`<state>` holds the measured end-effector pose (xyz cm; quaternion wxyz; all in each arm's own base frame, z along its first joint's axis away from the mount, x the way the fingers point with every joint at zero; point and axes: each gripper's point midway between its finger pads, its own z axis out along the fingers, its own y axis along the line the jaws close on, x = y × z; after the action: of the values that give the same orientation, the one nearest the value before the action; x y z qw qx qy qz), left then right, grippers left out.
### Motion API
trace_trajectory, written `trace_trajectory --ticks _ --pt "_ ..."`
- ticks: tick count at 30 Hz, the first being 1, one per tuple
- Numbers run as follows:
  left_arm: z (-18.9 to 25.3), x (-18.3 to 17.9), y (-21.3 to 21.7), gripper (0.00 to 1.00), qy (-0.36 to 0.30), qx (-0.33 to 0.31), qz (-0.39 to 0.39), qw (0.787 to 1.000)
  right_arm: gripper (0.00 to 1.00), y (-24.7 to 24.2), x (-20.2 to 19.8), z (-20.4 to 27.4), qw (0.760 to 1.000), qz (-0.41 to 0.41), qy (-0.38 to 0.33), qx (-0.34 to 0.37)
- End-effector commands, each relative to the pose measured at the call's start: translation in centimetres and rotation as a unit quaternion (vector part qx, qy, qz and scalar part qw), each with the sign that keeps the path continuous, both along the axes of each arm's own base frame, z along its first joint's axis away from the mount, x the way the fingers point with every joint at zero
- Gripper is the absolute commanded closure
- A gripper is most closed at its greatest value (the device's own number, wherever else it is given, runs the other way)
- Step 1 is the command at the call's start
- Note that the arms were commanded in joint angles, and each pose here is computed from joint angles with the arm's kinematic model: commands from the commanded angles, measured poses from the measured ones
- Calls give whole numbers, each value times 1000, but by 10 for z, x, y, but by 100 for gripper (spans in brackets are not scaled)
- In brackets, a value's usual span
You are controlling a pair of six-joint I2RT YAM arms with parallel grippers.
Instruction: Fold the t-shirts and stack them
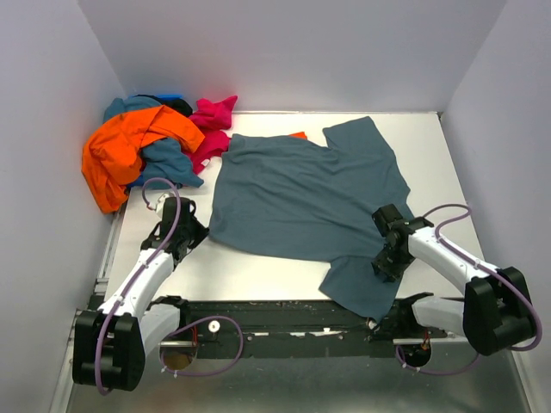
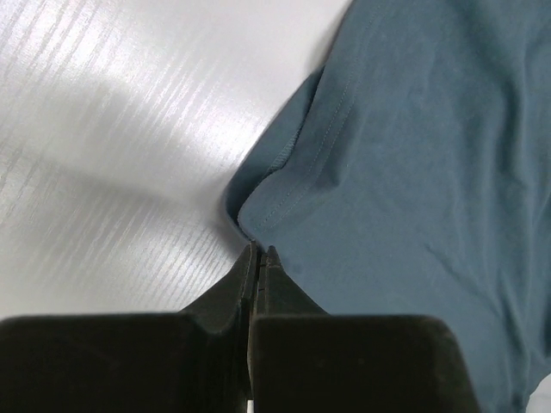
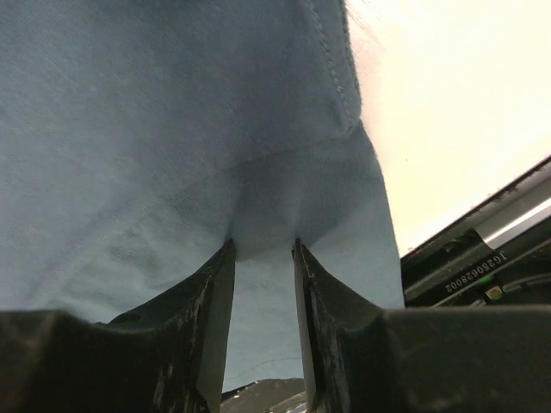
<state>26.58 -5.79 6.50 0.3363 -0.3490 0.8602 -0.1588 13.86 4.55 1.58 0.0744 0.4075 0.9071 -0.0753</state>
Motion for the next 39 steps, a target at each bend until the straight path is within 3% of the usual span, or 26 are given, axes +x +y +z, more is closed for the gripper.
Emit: trace_trajectory --ticks 1,6,10,11,25,39 --pt "9 5 -5 100 -12 -2 -14 1000 59 8 8 -8 1000 -3 -14 19" --pt "10 6 -5 100 -9 -2 -15 1000 60 10 11 -8 1000 -3 -8 18" --pt "11 7 -5 100 -11 -3 -14 1000 97 13 16 -8 1000 8 -15 26" --pt "11 7 -4 100 -9 -3 -13 1000 99 13 16 -8 999 9 -18 27" --pt "27 26 -6 100 -11 3 -18 1000 99 9 60 68 993 48 -110 9" --pt "40 88 -19 100 -25 -46 18 998 99 -7 118 95 988 66 -140 12"
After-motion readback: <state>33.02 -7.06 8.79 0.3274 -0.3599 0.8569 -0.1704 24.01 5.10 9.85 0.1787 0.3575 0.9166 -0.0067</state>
